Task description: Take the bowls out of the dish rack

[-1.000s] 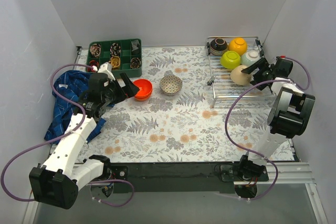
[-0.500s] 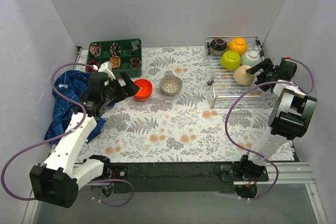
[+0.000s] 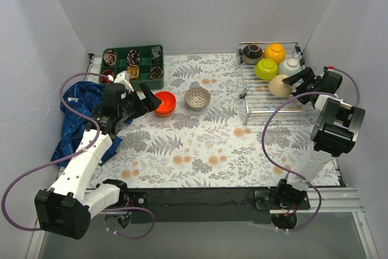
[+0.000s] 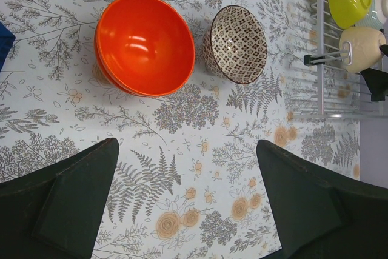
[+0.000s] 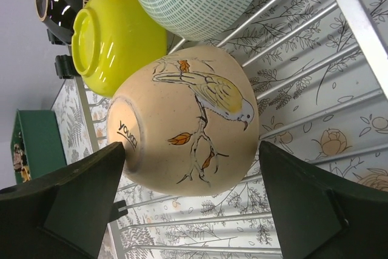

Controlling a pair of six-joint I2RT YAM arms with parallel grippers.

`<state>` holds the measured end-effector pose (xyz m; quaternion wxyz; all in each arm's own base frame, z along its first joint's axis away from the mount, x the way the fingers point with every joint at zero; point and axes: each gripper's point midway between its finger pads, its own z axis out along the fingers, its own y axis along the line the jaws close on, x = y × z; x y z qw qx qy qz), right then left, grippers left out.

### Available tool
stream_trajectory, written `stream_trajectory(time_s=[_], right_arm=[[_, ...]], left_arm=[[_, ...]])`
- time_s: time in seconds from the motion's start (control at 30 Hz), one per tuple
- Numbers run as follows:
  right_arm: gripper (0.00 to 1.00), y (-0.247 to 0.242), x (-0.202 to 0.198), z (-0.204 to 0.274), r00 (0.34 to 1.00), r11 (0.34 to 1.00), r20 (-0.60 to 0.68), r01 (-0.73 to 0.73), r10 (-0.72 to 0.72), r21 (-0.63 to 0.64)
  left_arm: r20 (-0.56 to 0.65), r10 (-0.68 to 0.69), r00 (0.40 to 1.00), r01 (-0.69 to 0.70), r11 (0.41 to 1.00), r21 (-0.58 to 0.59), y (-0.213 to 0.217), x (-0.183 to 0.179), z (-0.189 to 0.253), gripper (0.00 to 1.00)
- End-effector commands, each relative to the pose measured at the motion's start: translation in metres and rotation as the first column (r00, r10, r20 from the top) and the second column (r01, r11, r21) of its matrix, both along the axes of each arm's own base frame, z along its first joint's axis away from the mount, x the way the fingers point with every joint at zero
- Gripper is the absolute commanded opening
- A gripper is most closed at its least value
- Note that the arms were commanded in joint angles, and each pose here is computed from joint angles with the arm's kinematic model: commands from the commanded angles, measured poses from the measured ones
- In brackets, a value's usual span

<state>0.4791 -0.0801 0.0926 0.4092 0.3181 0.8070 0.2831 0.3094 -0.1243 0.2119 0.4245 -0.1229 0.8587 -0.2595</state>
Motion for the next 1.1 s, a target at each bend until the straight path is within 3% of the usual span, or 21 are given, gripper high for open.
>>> stream_trajectory(time_s=[0.0, 0.43, 0.57, 1.07], right_arm=[[0.99, -0.004, -0.010, -0.034, 0.997, 0.998, -0.064, 0.034, -0.032, 0.043], [0.99, 0.000, -0.021, -0.049, 0.975, 0.956, -0.164, 0.186, -0.151, 0.227], [0.99, -0.010, -0.021, -0.039, 0.959, 0.946, -0.185, 0.253, -0.216, 0.201], [0.99, -0.001, -0.021, -0.050, 0.958, 0.964, -0.266, 0.163, -0.104, 0.210]], left_arm=[[0.042, -0.011, 0.999, 0.012, 1.000, -0.013, -0.003, 0.003, 0.015, 0.98], [0.034, -0.015, 0.999, 0.016, 0.999, -0.051, -0.008, -0.002, 0.017, 0.98], [0.042, -0.004, 0.999, 0.006, 0.999, -0.054, -0.006, -0.004, 0.021, 0.98], [0.048, 0.012, 0.999, -0.010, 0.998, -0.055, -0.002, -0.011, 0.026, 0.98]])
